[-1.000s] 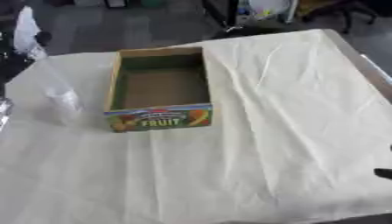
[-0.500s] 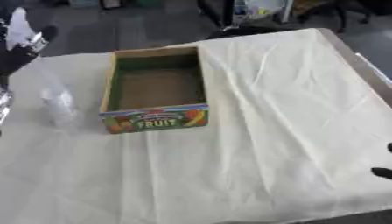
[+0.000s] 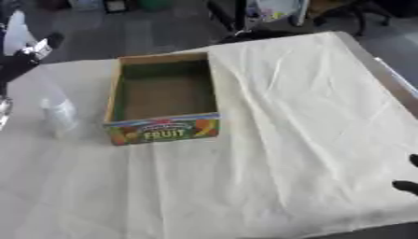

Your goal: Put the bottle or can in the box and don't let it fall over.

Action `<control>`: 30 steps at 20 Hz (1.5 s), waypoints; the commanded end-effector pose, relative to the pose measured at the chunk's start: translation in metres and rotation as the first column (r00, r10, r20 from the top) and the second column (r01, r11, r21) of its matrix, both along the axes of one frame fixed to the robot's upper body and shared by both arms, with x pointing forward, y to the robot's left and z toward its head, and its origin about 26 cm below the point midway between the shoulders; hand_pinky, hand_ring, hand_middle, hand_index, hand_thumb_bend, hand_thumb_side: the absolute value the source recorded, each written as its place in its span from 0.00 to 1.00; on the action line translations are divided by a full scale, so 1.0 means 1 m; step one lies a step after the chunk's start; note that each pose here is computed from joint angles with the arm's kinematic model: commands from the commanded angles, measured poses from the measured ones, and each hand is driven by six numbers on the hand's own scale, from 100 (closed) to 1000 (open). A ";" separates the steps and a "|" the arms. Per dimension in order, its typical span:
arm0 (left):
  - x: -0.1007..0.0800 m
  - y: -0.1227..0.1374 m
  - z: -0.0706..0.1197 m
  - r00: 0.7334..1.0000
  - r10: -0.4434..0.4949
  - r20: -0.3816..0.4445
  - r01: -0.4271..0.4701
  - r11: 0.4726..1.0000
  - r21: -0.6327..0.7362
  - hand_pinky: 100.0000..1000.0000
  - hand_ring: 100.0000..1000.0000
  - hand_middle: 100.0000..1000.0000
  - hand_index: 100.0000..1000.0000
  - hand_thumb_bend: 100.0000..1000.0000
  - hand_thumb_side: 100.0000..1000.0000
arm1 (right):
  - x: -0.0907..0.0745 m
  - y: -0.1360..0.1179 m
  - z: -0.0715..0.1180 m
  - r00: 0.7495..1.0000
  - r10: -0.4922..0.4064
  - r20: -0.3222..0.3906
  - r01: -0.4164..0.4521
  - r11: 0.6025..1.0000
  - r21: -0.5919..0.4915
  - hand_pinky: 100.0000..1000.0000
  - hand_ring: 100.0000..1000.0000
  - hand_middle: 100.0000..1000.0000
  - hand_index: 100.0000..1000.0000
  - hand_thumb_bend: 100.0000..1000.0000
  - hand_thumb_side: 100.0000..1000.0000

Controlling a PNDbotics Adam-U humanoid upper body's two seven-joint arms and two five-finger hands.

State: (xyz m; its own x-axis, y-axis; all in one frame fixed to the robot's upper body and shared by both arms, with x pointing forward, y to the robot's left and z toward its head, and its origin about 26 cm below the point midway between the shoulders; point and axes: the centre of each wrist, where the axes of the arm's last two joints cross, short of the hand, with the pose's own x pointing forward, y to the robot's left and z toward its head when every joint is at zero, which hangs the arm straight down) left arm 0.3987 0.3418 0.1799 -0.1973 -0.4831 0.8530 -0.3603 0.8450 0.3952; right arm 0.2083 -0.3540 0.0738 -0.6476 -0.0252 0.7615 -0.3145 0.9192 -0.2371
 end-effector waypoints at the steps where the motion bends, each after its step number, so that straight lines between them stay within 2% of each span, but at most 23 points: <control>1: -0.001 0.008 0.015 1.000 0.010 0.023 -0.011 0.999 0.037 0.84 0.94 0.57 0.82 0.80 0.38 | 0.000 0.000 0.008 1.000 0.002 0.023 -0.001 1.000 -0.018 0.77 1.00 1.00 1.00 0.00 0.41; 6: 0.000 0.007 0.013 1.000 -0.012 0.016 0.012 0.999 0.034 0.84 0.93 0.56 0.81 0.79 0.37 | 0.000 0.000 0.008 1.000 0.000 0.022 0.000 1.000 -0.018 0.77 1.00 1.00 1.00 0.00 0.41; 10: 0.001 0.006 0.011 0.999 -0.040 0.013 0.039 0.999 0.033 0.84 0.91 0.55 0.79 0.75 0.32 | 0.000 0.001 0.008 1.000 0.001 0.021 0.000 1.000 -0.018 0.77 1.00 1.00 1.00 0.00 0.41; 22: 0.002 0.007 0.009 0.997 -0.067 0.035 0.066 0.998 0.013 0.79 0.78 0.37 0.62 0.60 0.17 | 0.000 0.001 0.007 1.000 -0.003 0.020 0.003 1.000 -0.016 0.77 1.00 1.00 1.00 0.00 0.41; 27: 0.003 0.007 0.010 0.997 -0.058 0.048 0.058 0.998 -0.007 0.75 0.67 0.24 0.49 0.44 0.08 | -0.001 0.000 0.007 1.000 -0.006 0.020 0.006 1.000 -0.015 0.77 1.00 1.00 1.00 0.00 0.41; 28: 0.002 0.007 0.011 0.997 -0.057 0.051 0.057 0.998 -0.011 0.73 0.62 0.19 0.45 0.36 0.04 | -0.001 0.000 0.007 1.000 -0.006 0.020 0.006 1.000 -0.015 0.77 1.00 1.00 1.00 0.00 0.41; 29: 0.002 0.007 0.011 0.997 -0.056 0.054 0.057 0.998 -0.014 0.73 0.61 0.17 0.44 0.34 0.02 | -0.001 0.000 0.007 1.000 -0.006 0.020 0.006 1.000 -0.015 0.77 1.00 1.00 1.00 0.00 0.41; 30: 0.002 0.007 0.012 0.997 -0.057 0.058 0.058 0.998 -0.017 0.70 0.56 0.13 0.40 0.27 0.00 | -0.001 0.000 0.007 1.000 -0.007 0.020 0.007 1.000 -0.015 0.77 1.00 1.00 1.00 0.00 0.41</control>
State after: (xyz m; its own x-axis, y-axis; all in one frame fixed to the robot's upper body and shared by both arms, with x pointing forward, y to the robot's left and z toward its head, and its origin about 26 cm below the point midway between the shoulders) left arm 0.4016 0.3416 0.1748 -0.2437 -0.4329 0.8679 -0.3067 0.8833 0.3545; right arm 0.2081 -0.3530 0.0729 -0.6459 -0.0221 0.7631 -0.3115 0.9202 -0.2370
